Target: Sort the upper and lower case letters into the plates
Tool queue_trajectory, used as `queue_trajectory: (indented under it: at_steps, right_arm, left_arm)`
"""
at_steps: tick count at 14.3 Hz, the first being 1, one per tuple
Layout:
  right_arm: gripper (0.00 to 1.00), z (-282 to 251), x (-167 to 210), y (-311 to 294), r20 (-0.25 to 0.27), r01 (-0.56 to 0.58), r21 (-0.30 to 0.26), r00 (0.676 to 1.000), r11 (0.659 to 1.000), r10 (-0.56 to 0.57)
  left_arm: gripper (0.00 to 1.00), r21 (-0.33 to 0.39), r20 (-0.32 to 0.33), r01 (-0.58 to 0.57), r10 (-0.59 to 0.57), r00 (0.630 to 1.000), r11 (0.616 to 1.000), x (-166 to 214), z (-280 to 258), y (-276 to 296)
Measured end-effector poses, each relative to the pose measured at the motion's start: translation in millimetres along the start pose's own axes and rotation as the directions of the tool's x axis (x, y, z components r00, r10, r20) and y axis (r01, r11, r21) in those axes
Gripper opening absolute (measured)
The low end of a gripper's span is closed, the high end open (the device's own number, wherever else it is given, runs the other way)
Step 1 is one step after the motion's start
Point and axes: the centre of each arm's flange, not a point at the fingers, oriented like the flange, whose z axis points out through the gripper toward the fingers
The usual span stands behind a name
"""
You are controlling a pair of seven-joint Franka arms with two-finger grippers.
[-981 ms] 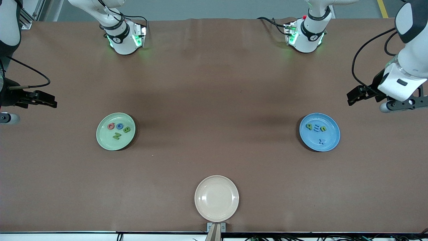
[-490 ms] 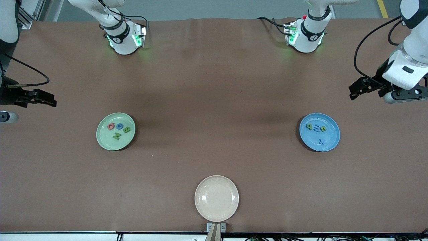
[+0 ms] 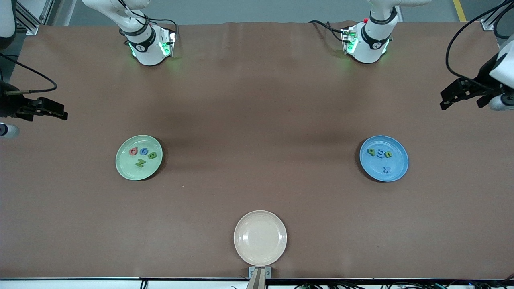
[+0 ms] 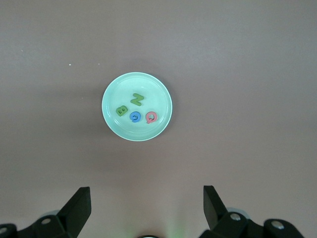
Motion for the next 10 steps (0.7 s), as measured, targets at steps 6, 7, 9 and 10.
queue_trajectory:
  at_steps: [6, 7, 9, 10]
  right_arm:
    - [1.00, -11, -26, 1, -0.034, -0.002, 0.002, 0.999, 1.000, 0.002]
    - [1.00, -12, -30, 1, -0.039, -0.002, 0.003, 0.999, 1.000, 0.002]
    - [1.00, -14, -36, 1, -0.048, -0.002, 0.003, 0.999, 1.000, 0.002]
    - [1.00, -15, -40, 1, -0.055, -0.002, 0.003, 0.998, 1.000, 0.002]
  left_arm:
    - [1.00, -0.006, 0.019, -0.004, 0.005, 1.000, 1.000, -4, -14, -24]
    - [1.00, -0.011, 0.020, 0.000, 0.000, 1.000, 1.000, -4, -14, -26]
    - [1.00, -0.015, 0.021, 0.005, -0.005, 1.000, 1.000, -4, -14, -28]
    - [1.00, -0.017, 0.022, 0.002, -0.002, 1.000, 1.000, -4, -14, -25]
